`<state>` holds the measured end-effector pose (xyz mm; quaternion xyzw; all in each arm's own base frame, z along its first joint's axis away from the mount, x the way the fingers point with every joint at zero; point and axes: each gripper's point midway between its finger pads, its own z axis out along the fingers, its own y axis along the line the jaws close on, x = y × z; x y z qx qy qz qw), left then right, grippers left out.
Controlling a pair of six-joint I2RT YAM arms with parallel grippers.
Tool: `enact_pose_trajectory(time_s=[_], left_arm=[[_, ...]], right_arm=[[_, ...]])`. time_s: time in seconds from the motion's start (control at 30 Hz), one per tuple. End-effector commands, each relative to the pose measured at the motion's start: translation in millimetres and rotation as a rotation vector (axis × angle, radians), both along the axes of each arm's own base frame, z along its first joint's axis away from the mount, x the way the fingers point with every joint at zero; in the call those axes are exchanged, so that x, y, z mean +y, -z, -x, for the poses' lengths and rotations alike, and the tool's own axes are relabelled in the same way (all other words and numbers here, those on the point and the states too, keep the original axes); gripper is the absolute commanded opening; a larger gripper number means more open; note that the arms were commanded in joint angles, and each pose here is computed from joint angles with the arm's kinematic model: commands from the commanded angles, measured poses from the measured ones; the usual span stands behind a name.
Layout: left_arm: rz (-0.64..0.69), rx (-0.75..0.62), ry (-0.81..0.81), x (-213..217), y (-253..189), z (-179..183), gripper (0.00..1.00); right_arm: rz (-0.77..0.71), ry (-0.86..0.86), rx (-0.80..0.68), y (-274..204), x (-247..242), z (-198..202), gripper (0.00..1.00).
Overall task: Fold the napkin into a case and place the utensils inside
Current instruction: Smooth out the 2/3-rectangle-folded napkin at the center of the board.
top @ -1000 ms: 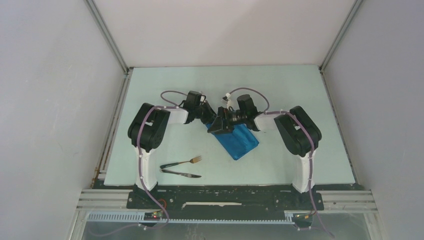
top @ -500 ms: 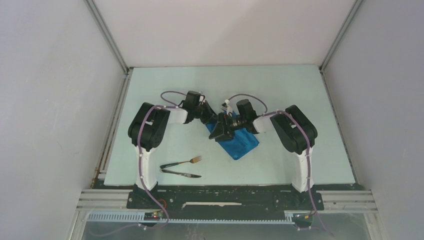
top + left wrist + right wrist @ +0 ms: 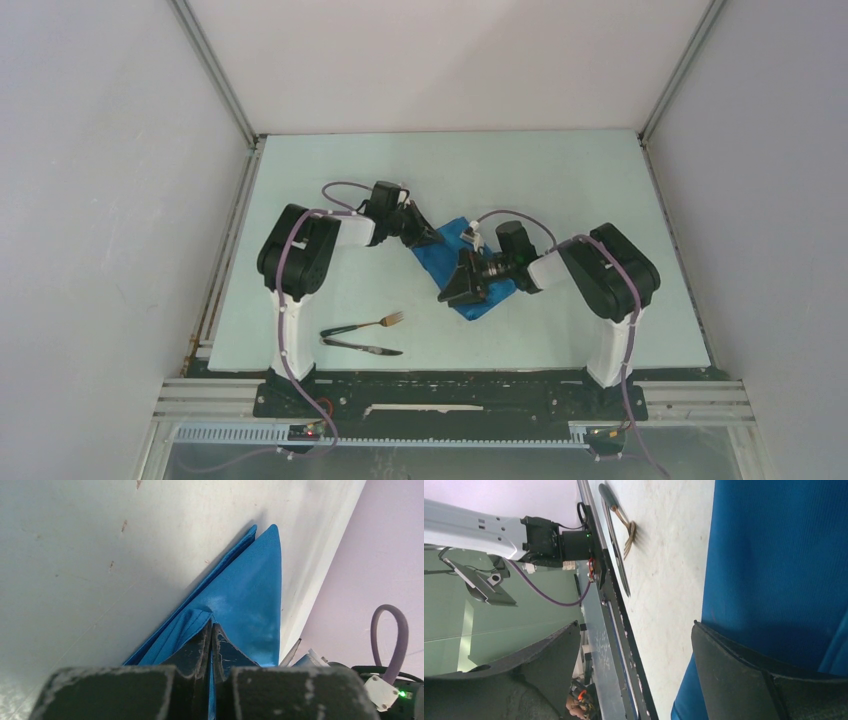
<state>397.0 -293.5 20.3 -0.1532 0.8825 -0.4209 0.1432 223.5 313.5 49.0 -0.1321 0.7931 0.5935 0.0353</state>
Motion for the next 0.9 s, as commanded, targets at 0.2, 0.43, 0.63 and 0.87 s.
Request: enact_pose_trajectory(time_s=[0.2,0.43,0.63,0.87], left_arm=[[-0.071,0.015,-0.019,12,18,-7,0.05],[-0.044,-0.045,0.016,4,-17,-15,0.12],[-0.004,-0.094,0.040,-3,-62,-19,0.40],[0.001,-0.131,0.078,-3,-99,-2,0.56]], right_arm=[[0.035,0.054,0.028,6,-28,35,0.89],[-0.002,0.083,-0.037,-31,-30,22,0.90],[0.191,0.187,-0.139,-41,-54,-9,0.90],[0.317,0.283,-0.166,-34,-79,-38,0.79]])
